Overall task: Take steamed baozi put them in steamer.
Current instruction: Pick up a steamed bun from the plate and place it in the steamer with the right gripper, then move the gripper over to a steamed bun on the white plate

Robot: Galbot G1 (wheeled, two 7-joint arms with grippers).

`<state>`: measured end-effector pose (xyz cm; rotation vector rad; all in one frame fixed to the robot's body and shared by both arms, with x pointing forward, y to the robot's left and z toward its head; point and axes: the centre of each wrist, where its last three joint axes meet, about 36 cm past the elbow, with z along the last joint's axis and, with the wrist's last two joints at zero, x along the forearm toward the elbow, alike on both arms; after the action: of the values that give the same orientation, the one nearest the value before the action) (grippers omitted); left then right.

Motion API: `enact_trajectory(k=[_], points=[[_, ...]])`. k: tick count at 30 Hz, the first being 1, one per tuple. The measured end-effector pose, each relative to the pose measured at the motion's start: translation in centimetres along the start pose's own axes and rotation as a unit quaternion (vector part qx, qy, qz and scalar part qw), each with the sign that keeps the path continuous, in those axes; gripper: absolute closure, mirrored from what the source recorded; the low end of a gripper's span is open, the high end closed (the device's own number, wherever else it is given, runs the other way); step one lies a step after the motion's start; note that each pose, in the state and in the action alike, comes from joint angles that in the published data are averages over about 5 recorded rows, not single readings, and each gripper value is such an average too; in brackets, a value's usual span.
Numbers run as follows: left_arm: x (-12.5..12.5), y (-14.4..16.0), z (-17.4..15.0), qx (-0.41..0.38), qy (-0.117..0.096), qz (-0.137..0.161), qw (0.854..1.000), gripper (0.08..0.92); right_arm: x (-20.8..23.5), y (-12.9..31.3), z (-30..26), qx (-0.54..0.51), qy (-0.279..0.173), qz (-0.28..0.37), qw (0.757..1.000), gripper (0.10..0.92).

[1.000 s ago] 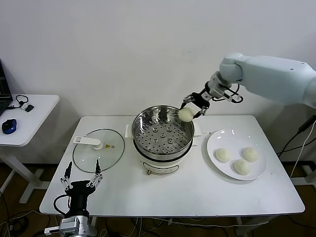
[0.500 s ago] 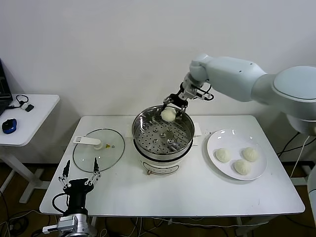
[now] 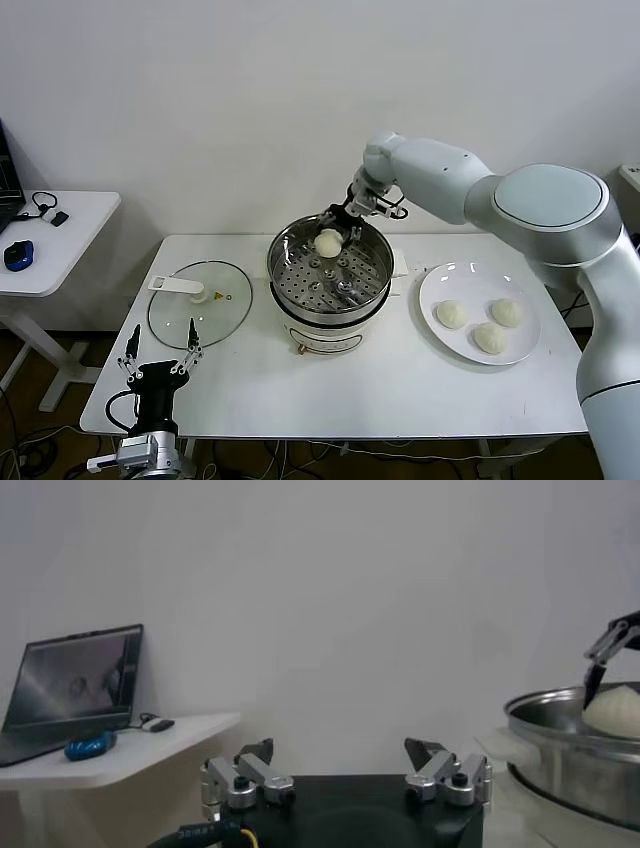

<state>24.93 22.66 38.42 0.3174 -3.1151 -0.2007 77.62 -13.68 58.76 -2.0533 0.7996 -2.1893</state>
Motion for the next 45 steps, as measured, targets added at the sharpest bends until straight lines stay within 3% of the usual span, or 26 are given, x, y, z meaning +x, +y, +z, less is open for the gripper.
enact_trajectory(k=[6, 14, 23, 45], points=[[0.0, 0.0, 0.1, 0.001, 0.001, -0.001, 1.000, 0.177, -0.3, 0.0, 0.1, -0.002, 0.002, -0.001, 1.000, 0.336], [0.0, 0.0, 0.1, 0.001, 0.001, -0.001, 1.000, 0.177, -0.2, -0.3, 0.0, -0.003, 0.001, 0.004, 1.000, 0.208], [0.1, 0.0, -0.2, 0.001, -0.002, -0.002, 1.000, 0.177, 1.0, -0.3, 0.2, -0.006, -0.001, 0.000, 1.000, 0.200], [0.6, 0.1, -0.8, 0.000, -0.003, 0.003, 1.000, 0.177, 12.6, 2.7, 0.6, -0.064, -0.031, -0.038, 0.997, 0.200]])
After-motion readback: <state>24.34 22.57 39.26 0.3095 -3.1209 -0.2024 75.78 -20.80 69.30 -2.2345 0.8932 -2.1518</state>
